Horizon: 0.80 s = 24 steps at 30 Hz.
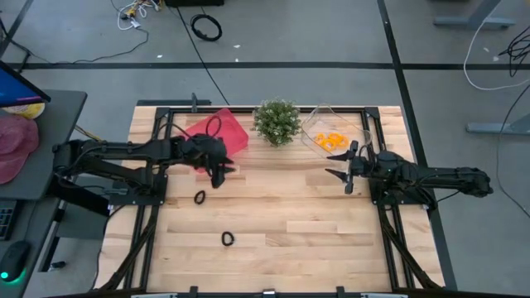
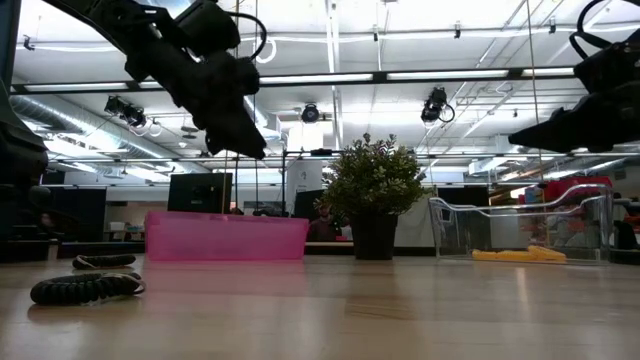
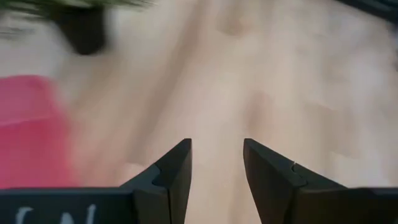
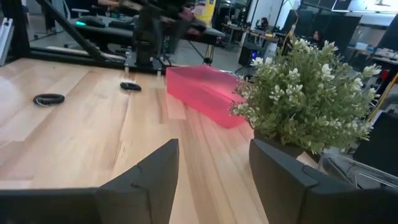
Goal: Sort spring keychains
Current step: Put the black spring keychain into the pink bin
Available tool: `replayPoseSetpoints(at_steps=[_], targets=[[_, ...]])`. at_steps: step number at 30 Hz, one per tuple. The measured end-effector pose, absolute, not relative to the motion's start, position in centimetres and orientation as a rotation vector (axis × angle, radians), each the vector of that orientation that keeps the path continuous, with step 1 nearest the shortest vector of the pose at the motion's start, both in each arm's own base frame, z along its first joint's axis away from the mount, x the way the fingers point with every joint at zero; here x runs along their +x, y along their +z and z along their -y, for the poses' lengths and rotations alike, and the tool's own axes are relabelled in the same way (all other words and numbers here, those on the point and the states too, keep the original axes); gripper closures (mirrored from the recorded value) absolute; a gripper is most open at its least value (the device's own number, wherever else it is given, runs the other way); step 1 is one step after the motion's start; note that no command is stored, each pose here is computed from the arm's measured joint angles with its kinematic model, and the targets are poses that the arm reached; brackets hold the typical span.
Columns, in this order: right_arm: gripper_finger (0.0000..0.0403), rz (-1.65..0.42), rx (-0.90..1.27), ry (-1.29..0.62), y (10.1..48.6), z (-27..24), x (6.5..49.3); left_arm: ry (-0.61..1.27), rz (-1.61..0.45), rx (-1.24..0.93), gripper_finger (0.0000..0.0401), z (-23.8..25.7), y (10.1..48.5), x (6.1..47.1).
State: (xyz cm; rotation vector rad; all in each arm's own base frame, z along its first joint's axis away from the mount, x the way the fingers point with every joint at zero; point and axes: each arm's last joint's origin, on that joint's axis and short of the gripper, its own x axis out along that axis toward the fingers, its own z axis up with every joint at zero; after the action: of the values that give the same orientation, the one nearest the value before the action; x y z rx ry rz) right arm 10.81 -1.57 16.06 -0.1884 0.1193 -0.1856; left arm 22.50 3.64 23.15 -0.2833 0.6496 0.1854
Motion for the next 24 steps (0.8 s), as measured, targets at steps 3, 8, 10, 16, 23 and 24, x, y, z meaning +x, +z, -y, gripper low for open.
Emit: replayPoseSetpoints(at_steps=[3,8,10,16,23,24], targets=[[0.0204,-0.118,-0.188,-0.186,16.1,1.6,10.8,0.054,-0.662,-0.304,0.0252,-2.4,23.2,22.6],[0.0204,-0.118,-0.188,-0.186,16.1,1.6,10.8,-0.1,-0.693,-0.314,0.0252,0.0,23.1,22.7],[0.0204,-0.118,-0.188,-0.185,16.1,1.6,10.8,-0.144,-0.704,-0.307,0.0252,1.1,23.1,22.6],[0.0204,-0.118,-0.189,-0.185,16.1,1.6,10.8,-0.24,-0.721,-0.259,0.0252,3.8,23.1,22.4],[0.0204,-0.119,-0.189,-0.186,16.1,1.6,10.8,-0.22,-0.702,-0.258,0.0252,5.4,23.8,22.3],[0.0204,-0.119,-0.189,-0.186,16.1,1.6,10.8,-0.221,-0.698,-0.252,0.0252,5.7,24.0,22.3]])
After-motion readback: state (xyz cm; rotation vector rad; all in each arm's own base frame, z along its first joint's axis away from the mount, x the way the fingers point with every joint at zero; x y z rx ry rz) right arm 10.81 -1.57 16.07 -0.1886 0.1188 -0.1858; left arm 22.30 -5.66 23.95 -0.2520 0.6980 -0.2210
